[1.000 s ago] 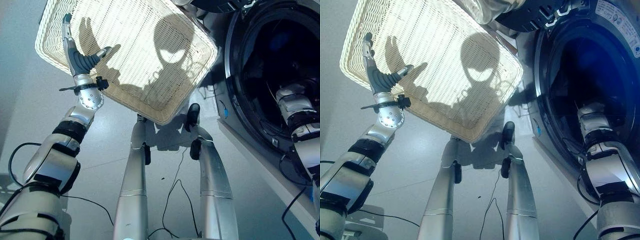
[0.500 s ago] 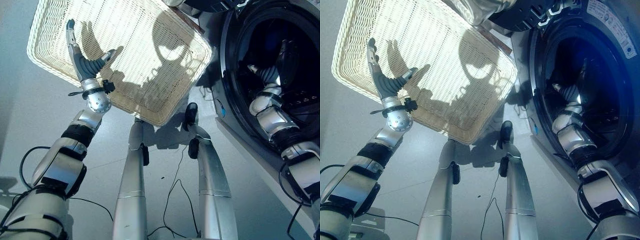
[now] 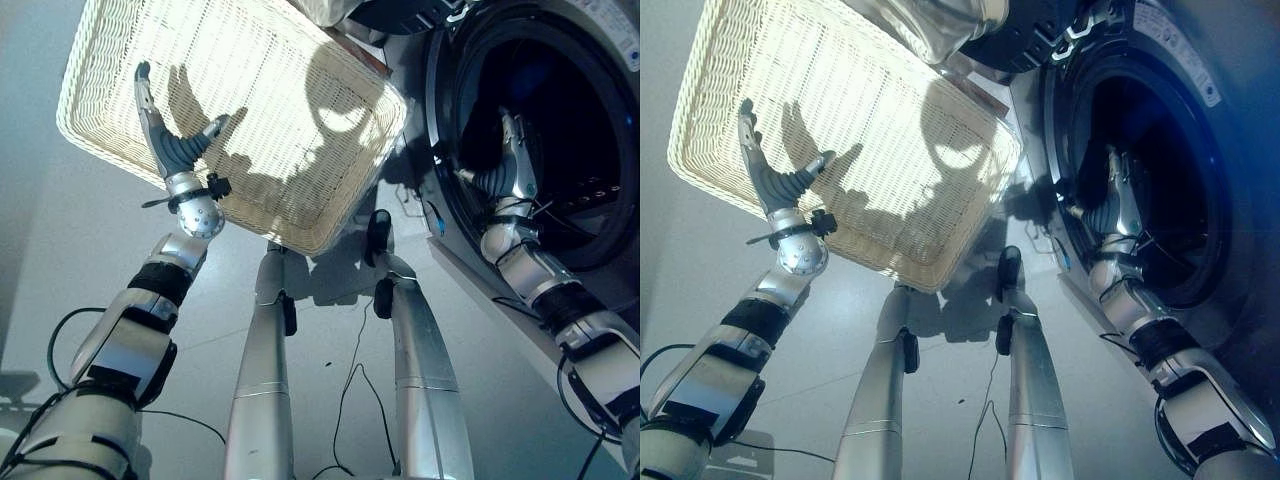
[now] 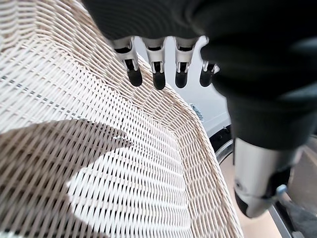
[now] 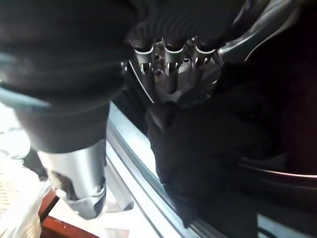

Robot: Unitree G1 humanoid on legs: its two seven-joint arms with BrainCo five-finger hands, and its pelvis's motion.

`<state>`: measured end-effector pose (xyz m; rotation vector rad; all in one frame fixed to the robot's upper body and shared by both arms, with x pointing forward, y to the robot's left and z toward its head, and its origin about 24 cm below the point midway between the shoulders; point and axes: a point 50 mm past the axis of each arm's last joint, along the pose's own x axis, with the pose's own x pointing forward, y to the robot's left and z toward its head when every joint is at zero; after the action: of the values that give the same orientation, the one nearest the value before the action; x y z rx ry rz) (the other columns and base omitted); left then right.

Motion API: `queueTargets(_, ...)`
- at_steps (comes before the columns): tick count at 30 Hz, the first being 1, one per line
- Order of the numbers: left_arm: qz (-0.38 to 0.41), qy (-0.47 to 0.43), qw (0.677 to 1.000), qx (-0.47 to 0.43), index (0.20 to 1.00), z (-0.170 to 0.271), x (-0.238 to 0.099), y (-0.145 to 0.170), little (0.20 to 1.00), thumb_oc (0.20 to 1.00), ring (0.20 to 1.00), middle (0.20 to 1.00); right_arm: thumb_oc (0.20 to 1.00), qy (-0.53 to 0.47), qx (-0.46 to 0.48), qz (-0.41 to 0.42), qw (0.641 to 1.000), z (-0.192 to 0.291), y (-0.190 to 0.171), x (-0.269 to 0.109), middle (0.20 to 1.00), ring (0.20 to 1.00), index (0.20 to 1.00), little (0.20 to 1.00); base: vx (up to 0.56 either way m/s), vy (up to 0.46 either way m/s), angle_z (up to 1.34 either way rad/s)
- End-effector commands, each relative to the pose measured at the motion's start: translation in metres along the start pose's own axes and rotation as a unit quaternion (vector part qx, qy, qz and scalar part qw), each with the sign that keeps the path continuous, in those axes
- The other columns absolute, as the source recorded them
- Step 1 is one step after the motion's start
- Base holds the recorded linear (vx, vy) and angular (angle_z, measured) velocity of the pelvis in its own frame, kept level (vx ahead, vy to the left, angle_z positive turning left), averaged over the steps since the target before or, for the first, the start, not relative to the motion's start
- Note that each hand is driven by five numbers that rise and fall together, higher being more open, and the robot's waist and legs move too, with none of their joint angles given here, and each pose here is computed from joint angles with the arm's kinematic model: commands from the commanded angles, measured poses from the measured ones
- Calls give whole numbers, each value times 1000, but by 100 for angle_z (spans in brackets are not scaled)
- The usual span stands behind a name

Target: Put the clothes into the washing machine.

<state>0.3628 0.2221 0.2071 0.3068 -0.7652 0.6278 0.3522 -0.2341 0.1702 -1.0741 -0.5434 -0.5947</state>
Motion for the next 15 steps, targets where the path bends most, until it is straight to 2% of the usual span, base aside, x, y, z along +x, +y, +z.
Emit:
queueTargets(1,2,1,1000,-6,1000,-2,-8,-2,1000,1000,1000,1000,1000,-34,10,31,999,7,10,-18,1000,1000,1000,1000,-8,32,-4)
queueTargets(9,-67,100,992,40,1000,-49,-62,14,1000,1000,1000,1000,1000,-31,1,166,986,-6,46,-83,1000,1000,1000,1000,-12,11,-3)
queueTargets(10,-68,102,992,40,1000,-50,-62,14,1000,1000,1000,1000,1000,-32,1,168,985,-6,47,-83,1000,1000,1000,1000,0,0,0)
queueTargets(15,-120,165,977,65,1000,-75,-107,28,1000,1000,1000,1000,1000,6,-18,228,973,-32,54,-123,1000,1000,1000,1000,28,-24,-5)
